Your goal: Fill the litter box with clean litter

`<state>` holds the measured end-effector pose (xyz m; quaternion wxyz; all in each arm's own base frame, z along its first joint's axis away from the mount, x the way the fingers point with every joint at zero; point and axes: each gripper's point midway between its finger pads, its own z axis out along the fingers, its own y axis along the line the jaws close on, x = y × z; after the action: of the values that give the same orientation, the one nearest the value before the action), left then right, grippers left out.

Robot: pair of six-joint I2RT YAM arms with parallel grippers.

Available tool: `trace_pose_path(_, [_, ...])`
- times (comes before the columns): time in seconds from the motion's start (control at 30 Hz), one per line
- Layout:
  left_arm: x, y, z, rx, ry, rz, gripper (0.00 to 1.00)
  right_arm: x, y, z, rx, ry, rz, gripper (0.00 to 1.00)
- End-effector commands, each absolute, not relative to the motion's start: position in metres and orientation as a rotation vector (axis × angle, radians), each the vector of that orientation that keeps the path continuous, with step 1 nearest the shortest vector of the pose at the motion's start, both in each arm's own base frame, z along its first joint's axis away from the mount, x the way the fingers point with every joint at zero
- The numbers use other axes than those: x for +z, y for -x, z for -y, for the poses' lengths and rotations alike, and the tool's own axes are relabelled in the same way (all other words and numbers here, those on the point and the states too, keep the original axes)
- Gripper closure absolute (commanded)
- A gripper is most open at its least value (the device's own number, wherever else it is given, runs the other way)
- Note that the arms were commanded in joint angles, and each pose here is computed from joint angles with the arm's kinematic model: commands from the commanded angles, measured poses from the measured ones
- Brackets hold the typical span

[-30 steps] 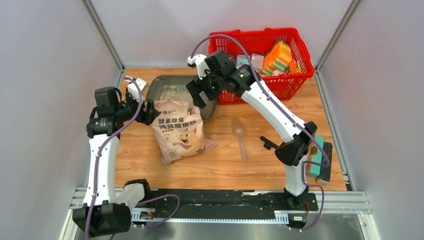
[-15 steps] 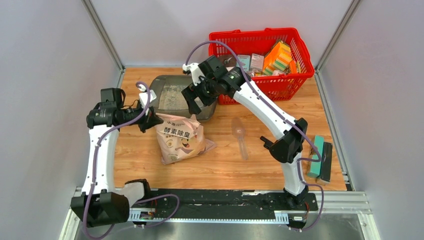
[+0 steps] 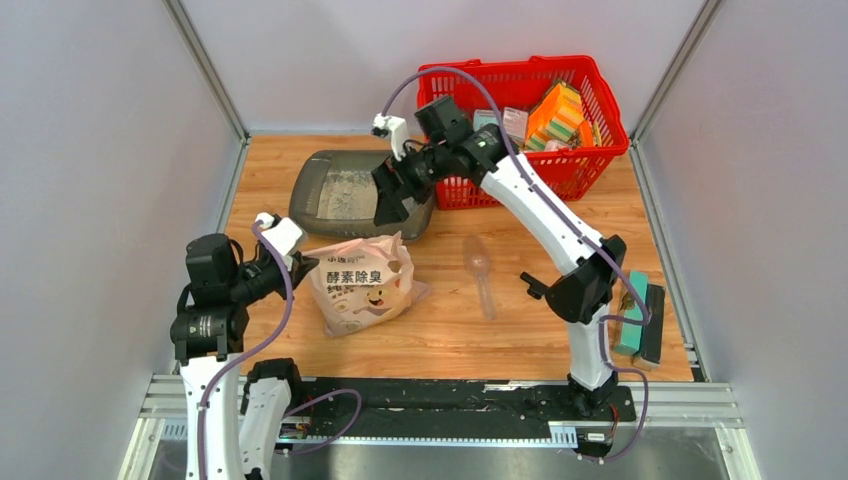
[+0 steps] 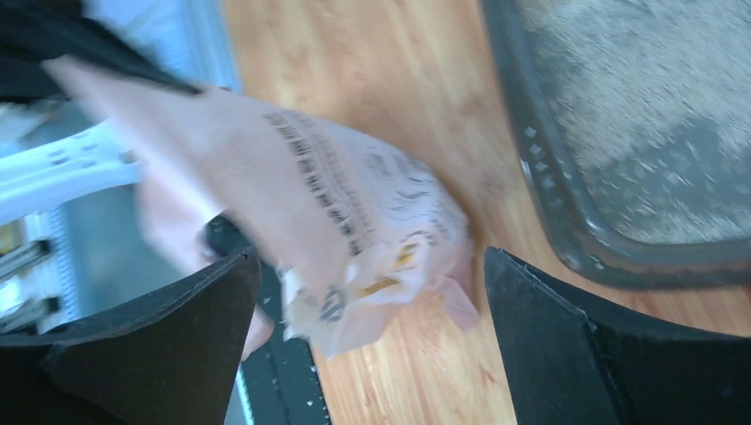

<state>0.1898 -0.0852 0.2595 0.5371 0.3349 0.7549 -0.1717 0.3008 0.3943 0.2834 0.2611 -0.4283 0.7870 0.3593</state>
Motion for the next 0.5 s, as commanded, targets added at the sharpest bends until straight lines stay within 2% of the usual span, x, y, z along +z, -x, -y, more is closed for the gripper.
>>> trace_pose_path(0.0, [0.284,-0.207,0.084,-0.386,-0.704,-1.714,1.0,0.383,-0.252,-0.386,1.418,1.344,-1.623,0.0])
trace_pose_path(0.07, [0.286,-0.208,0.082,-0.375,-0.692,-1.707,1.0,0.382,-0.24,-0.382,1.481,1.359,-1.589,0.0])
trace_pose_path(0.17, [0.291,-0.207,0.083,-0.37,-0.682,-1.691,1.0,0.367,-0.237,-0.391,1.399,1.408,-1.564,0.0])
trace_pose_path(0.33, [0.295,-0.205,0.085,-0.386,-0.669,-1.682,1.0,0.334,-0.256,-0.411,1.235,1.439,-1.604,0.0])
trace_pose_path(0.47, [0.297,-0.204,0.085,-0.388,-0.666,-1.676,1.0,0.329,-0.256,-0.432,1.269,1.484,-1.554,0.0])
